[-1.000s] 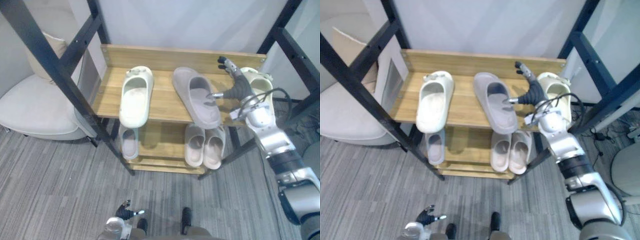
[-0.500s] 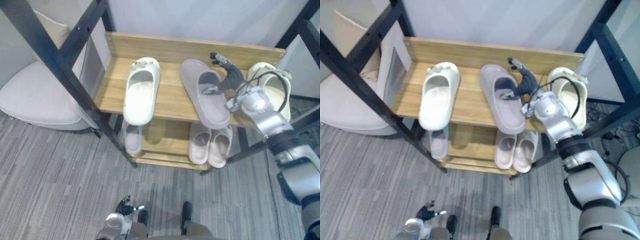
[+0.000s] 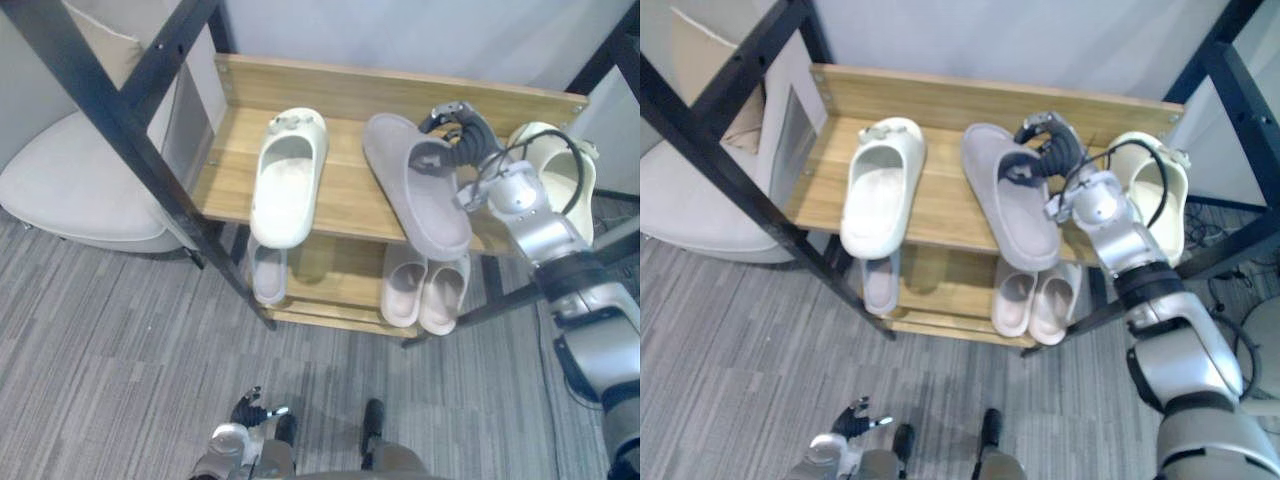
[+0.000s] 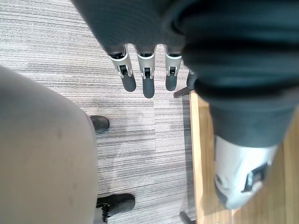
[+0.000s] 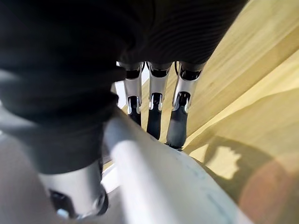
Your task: Organize the slippers on the shoe rack
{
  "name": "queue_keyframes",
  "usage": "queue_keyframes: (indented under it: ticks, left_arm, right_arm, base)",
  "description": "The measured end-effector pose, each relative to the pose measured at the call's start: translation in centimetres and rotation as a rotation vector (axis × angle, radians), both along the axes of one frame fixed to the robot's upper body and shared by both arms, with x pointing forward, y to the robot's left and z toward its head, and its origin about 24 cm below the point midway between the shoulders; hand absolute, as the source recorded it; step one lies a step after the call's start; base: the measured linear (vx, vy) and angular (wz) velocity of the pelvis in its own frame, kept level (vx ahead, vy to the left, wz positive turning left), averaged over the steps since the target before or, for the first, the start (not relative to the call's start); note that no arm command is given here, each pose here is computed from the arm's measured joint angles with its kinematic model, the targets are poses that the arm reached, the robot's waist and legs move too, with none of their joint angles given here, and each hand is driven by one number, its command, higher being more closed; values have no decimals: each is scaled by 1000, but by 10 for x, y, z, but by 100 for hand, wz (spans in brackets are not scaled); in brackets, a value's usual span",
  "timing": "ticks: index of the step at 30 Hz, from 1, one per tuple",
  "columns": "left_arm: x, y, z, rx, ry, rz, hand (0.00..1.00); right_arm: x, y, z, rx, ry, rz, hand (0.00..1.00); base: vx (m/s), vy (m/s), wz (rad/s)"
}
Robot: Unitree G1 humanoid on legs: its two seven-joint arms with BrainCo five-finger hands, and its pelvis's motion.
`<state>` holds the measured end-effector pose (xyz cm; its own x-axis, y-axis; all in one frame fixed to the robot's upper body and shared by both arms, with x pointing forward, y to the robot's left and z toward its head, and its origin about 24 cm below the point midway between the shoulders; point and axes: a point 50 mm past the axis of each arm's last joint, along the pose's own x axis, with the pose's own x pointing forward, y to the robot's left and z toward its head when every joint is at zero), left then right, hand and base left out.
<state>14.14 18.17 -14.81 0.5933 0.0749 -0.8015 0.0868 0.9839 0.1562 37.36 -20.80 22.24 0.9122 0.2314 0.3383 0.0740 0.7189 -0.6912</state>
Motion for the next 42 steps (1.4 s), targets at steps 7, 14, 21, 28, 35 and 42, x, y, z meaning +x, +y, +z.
queue_keyframes:
  ticks: [7, 14, 21, 28, 35, 42]
  left_arm:
    - [-3, 0, -1, -3, 17, 14, 0]
    - [-6, 0, -2, 6, 27, 0, 0]
    - [-15, 0, -6, 15, 59, -8, 0]
    - [-20, -5, -9, 7, 78, -17, 0]
    - [3, -6, -2, 14, 21, -26, 0]
    - [58, -12, 23, -5, -132, -13, 0]
  right_arm:
    - [-27, -4, -20, 83, -23, 34, 100]
    - [-62, 17, -37, 206, -66, 136, 100]
    - [-98, 41, -28, 350, -207, 255, 100]
    - [-124, 47, -69, 429, -71, 273, 100]
    - [-130, 64, -95, 436, 62, 351, 100]
    - [-113, 69, -105, 340, 156, 369, 100]
  base:
    - [0, 0, 0]
    - [-15, -2, 0]
    - [-19, 2, -4]
    - [-24, -5, -2]
    - [-144, -19, -2]
    - [-228, -38, 25]
